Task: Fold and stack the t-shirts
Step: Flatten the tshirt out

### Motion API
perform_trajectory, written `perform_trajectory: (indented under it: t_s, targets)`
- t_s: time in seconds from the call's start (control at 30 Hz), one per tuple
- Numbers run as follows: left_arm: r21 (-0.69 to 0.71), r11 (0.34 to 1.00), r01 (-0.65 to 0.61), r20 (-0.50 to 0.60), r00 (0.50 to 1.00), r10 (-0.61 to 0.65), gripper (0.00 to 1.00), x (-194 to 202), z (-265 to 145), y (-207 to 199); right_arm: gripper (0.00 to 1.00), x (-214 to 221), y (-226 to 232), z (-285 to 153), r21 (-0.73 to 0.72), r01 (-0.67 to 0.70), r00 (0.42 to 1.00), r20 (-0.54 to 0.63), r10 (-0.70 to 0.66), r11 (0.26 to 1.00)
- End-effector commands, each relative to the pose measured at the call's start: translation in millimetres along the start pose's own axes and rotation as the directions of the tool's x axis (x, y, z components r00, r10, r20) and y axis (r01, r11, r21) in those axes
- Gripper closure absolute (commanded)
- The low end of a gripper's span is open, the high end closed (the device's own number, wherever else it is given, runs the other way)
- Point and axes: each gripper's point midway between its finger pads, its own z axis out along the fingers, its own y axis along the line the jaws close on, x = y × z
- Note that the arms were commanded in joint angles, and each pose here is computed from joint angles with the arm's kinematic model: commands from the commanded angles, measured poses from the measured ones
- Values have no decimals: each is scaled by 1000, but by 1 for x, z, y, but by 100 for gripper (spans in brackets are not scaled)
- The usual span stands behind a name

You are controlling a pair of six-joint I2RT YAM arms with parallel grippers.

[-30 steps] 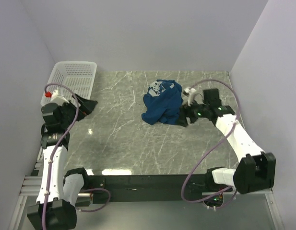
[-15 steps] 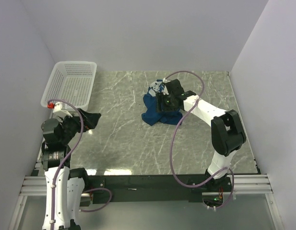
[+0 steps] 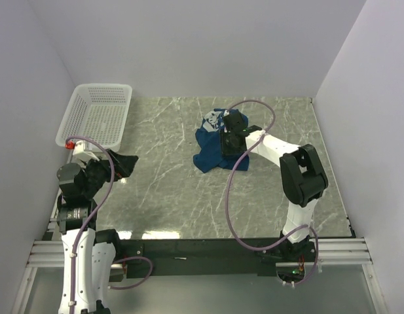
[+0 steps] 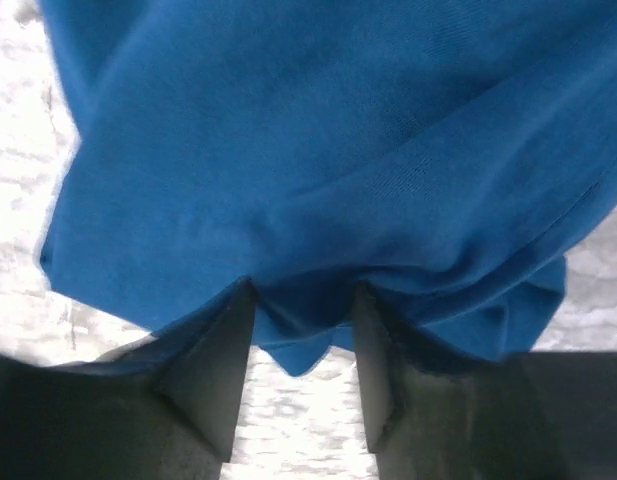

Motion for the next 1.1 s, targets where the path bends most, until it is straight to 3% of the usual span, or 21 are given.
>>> perform_trajectory:
  t_s: [0.0, 0.03, 0.07, 0.1, 0.2, 0.23, 0.37, 0.4, 0.53, 0.63, 0.67, 0.8, 0.83, 0.9, 0.93, 0.97, 1.03, 1.07]
  targets:
    - [33, 998, -51, 32, 998, 50, 1, -7, -1, -6, 62, -22, 12, -6, -29, 6, 999, 49, -4, 1000]
    - [33, 998, -51, 32, 998, 50, 1, -7, -1, -6, 74, -24, 12, -8, -34, 17, 998, 55, -15, 999]
    - [34, 998, -52, 34, 998, 51, 1, -7, -1, -7, 97, -31, 12, -17, -41, 49, 996, 76, -46, 998]
    - [33, 998, -53, 36, 998, 52, 1, -8, -1, -7, 100, -35, 13, -25, -45, 77, 993, 90, -73, 996]
    - [35, 998, -58, 40, 998, 56, 1, -8, -2, -8, 100, -50, -1, -69, -12, 189, 965, 187, -183, 982]
    - [37, 998, -59, 41, 998, 57, 1, -8, -2, -8, 100, -65, -11, -103, 27, 206, 940, 273, -206, 978]
    - [59, 996, -65, 43, 997, 63, 0, -8, -3, -12, 100, -67, -89, -168, 143, 227, 885, 384, -265, 963]
    - [65, 996, -67, 39, 997, 65, 1, -8, -3, -13, 100, -57, -145, -174, 221, 136, 909, 360, -210, 966]
    - [109, 993, -54, 12, 999, 53, 1, -2, 0, -18, 100, -15, -271, -196, 478, 14, 942, 289, -172, 879]
    - [179, 984, -1, -39, 999, 8, 1, 7, 5, -26, 42, 21, -308, -190, 501, 41, 972, 181, -150, 865]
    - [190, 981, 35, -67, 998, -22, 1, 11, 9, -27, 15, 25, -307, -192, 486, 65, 969, 177, -171, 872]
    - [226, 968, 106, -119, 990, -81, 3, 21, 23, -40, 11, 34, -274, -195, 358, 177, 943, 206, -262, 917]
    - [227, 967, 114, -127, 988, -87, 3, 24, 27, -43, 11, 29, -250, -196, 258, 228, 920, 259, -295, 939]
    - [237, 962, 137, -190, 977, -93, 3, 40, 40, -58, 11, 42, -216, -195, 99, 364, 890, 258, -377, 926]
    - [212, 969, 129, -180, 979, -91, 3, 41, 50, -59, 11, 41, -181, -196, -54, 442, 851, 342, -399, 895]
    - [206, 968, 139, -275, 958, -79, 4, 68, 63, -69, 11, 45, -165, -196, -105, 543, 798, 372, -474, 833]
    - [149, 984, 98, -278, 959, -53, 4, 74, 86, -76, 11, 64, -133, -197, -257, 592, 788, 385, -481, 764]
    - [124, 989, 78, -375, 926, -26, 4, 108, 102, -79, 13, 67, -113, -194, -318, 609, 782, 398, -480, 727]
